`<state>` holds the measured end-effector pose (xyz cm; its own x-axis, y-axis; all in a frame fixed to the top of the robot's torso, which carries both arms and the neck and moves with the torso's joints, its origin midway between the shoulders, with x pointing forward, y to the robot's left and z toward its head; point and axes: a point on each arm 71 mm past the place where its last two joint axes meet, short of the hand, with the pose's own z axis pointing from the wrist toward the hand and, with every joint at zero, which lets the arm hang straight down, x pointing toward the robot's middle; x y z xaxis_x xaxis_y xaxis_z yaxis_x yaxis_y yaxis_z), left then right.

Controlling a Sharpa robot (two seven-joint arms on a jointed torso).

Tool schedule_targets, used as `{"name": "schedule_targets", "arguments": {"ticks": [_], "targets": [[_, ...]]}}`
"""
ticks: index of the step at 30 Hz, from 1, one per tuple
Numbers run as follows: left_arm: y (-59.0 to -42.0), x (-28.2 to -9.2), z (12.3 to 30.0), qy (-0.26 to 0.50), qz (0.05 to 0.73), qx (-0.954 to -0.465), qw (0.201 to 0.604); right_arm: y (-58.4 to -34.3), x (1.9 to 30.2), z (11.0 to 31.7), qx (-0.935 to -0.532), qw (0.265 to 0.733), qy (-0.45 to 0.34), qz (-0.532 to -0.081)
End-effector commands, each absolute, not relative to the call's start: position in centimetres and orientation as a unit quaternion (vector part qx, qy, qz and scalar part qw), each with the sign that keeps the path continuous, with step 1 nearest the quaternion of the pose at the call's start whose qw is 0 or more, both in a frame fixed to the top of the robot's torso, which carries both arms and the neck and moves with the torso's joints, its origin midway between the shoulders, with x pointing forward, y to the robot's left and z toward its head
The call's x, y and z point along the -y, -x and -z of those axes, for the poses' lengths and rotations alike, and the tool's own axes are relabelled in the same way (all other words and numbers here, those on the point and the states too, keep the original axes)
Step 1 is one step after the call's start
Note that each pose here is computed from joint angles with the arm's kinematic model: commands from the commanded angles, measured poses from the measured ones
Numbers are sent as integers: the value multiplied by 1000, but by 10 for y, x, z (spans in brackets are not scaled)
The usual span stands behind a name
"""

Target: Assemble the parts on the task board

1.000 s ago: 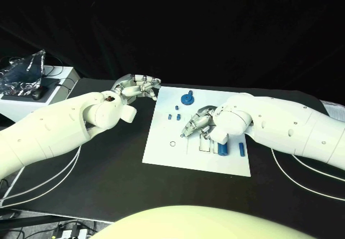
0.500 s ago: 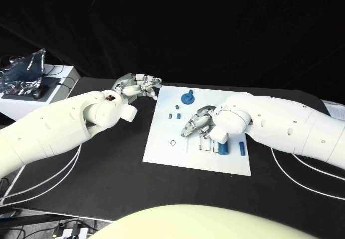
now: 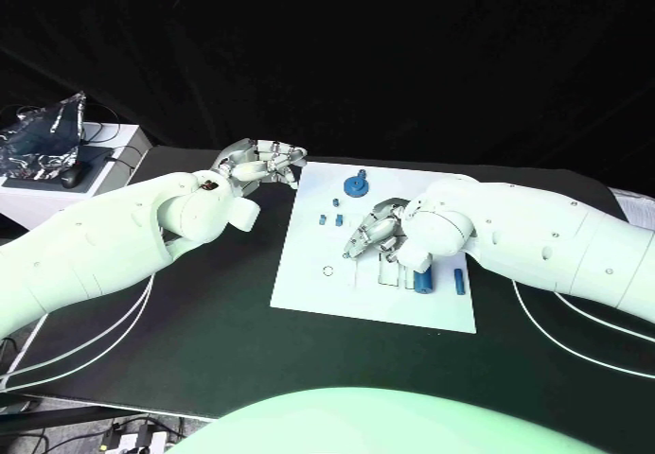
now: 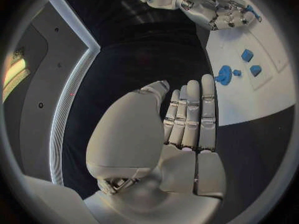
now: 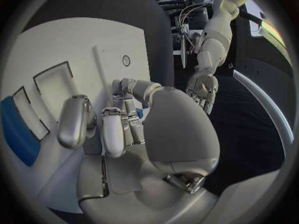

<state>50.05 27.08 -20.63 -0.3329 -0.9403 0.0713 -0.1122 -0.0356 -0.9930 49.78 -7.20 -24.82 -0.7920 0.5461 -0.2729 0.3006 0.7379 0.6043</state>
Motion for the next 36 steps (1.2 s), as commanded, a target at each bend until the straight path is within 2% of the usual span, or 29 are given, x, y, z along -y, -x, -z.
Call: {"name": "schedule_targets", "arguments": {"ticks": [1,26,36], "targets": [[-500,-268,205,442,572,-589,361,-499,70,247,-903,237,-220,-284],[-500,-269,205,442,571,-591,360,-493,64,253,-911,222,-201,-285],[-500,-269,205,442,571,-591,359,-497,66,251,-902,255,-203,-284]]}}
